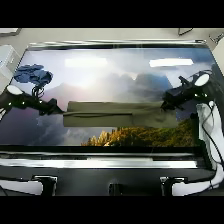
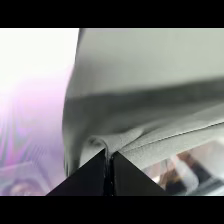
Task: Fold the clothes and pants, and hang the long-sleeved shirts on hangers.
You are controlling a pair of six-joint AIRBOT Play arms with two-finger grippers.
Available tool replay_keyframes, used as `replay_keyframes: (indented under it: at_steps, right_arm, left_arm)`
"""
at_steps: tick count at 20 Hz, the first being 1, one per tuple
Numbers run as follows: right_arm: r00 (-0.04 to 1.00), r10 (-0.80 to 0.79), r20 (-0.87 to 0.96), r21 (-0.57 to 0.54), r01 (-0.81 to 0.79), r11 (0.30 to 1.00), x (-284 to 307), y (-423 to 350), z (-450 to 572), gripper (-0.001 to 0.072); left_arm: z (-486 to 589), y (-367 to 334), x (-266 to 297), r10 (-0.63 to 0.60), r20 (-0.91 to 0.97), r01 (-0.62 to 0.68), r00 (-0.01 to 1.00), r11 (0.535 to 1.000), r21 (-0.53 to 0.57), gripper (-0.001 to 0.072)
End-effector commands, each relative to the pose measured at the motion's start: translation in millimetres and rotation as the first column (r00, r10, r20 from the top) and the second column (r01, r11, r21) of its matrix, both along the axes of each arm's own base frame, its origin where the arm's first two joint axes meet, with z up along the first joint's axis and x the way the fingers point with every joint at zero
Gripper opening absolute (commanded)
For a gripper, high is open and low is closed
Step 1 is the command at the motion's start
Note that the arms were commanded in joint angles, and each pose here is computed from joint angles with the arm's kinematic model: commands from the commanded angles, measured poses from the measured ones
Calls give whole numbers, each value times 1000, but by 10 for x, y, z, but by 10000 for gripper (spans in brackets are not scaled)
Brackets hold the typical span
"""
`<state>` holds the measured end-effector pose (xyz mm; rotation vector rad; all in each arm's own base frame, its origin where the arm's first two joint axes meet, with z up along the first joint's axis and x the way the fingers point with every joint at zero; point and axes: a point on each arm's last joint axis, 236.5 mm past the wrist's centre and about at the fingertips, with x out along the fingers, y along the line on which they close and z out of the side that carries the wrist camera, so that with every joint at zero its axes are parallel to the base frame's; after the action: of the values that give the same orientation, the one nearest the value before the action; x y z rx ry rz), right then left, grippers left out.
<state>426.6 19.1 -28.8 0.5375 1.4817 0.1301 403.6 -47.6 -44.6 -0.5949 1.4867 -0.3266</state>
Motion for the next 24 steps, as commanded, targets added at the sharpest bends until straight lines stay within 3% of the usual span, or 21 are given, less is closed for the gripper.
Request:
replay_keyframes:
  at_steps: [1,4,6,7,8,9,10,11,13,15,17,21,24]
  right_arm:
    - [998,-62,16,37,61,997,446,53,-160,49]
    - [994,-87,-60,78,92,993,425,126,-448,50]
    - [993,-103,-62,120,110,987,473,203,-483,52]
    - [992,-115,-46,134,120,984,521,223,-454,69]
    - [992,-124,-31,152,128,980,553,228,-388,145]
    - [990,-137,-17,156,138,978,567,177,-311,279]
    - [990,-138,2,154,136,979,559,87,-216,433]
    - [992,-123,19,151,119,981,505,-53,-110,523]
    - [989,-146,-34,130,149,980,267,-458,-37,625]
    - [975,-162,-152,96,178,979,-92,-824,-133,700]
    - [959,-180,-217,68,199,978,-316,-1013,-278,703]
    - [966,-196,-167,17,201,979,-262,-1155,-536,707]
    - [966,-192,-174,61,205,977,-215,-1079,-647,707]
  left_arm:
    - [-125,-32,487,36,-2,-36,999,999,-3,26]
    - [-450,-119,507,48,-81,-50,996,998,-29,29]
    - [-543,-209,468,45,-123,-54,991,996,-75,73]
    - [-541,-208,454,38,-127,-49,991,995,-84,213]
    - [-501,-173,451,35,-124,-46,992,995,-88,413]
    - [-418,-105,454,21,-118,-32,993,995,-96,524]
    - [-316,-16,463,15,-114,-27,993,994,-105,531]
    - [-180,94,474,11,-107,-23,994,993,-113,532]
    - [82,290,442,-3,-99,-10,995,992,-125,703]
    - [269,450,394,-5,-96,-7,995,991,-130,703]
    - [421,542,326,6,-104,-20,995,991,-133,702]
    - [735,501,277,-10,-46,5,999,994,-112,702]
    - [875,408,265,-30,-14,29,999,995,-100,702]
